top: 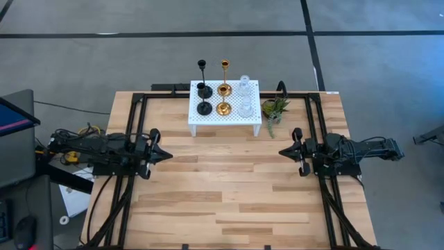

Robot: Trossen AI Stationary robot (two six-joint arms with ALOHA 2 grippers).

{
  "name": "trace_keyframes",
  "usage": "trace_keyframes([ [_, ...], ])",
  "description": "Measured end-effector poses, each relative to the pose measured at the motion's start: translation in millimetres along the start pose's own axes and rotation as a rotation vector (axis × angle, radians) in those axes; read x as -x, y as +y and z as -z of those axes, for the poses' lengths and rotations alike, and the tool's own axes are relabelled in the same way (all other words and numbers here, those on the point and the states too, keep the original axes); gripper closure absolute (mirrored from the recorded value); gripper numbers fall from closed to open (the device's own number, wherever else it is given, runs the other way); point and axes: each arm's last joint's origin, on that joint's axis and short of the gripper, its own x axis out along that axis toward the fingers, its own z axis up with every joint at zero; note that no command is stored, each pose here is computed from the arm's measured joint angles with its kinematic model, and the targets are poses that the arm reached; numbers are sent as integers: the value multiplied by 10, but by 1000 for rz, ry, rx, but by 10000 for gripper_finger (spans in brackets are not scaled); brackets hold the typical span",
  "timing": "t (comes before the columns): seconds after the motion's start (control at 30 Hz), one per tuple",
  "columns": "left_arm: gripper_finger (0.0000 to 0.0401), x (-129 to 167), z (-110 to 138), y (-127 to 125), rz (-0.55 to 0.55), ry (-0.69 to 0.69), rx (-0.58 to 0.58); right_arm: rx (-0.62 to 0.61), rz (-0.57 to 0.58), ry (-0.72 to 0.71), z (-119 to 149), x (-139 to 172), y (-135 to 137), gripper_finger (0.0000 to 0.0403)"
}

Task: Pick & Place candle stick holders
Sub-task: Return to Home Position

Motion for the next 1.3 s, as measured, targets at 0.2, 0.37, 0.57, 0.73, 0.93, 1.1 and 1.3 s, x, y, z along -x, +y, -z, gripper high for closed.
trace_keyframes([
  [0.2,397,-22,155,1,-1,42,-4,0,0,0,0,0,0,403],
  [0.37,397,-35,280,2,-1,76,-6,0,0,0,0,0,0,403],
  [0.57,397,-45,448,4,-2,122,-7,0,0,0,0,0,0,403],
  [0.73,397,-50,480,3,0,137,5,0,0,0,0,0,0,403],
  [0.93,397,-51,476,4,-3,133,5,0,0,0,0,0,0,403],
  [1.1,397,-51,474,4,-3,132,5,0,0,0,0,0,0,403],
  [1.3,397,-52,467,4,-3,125,6,0,0,0,0,0,0,403],
])
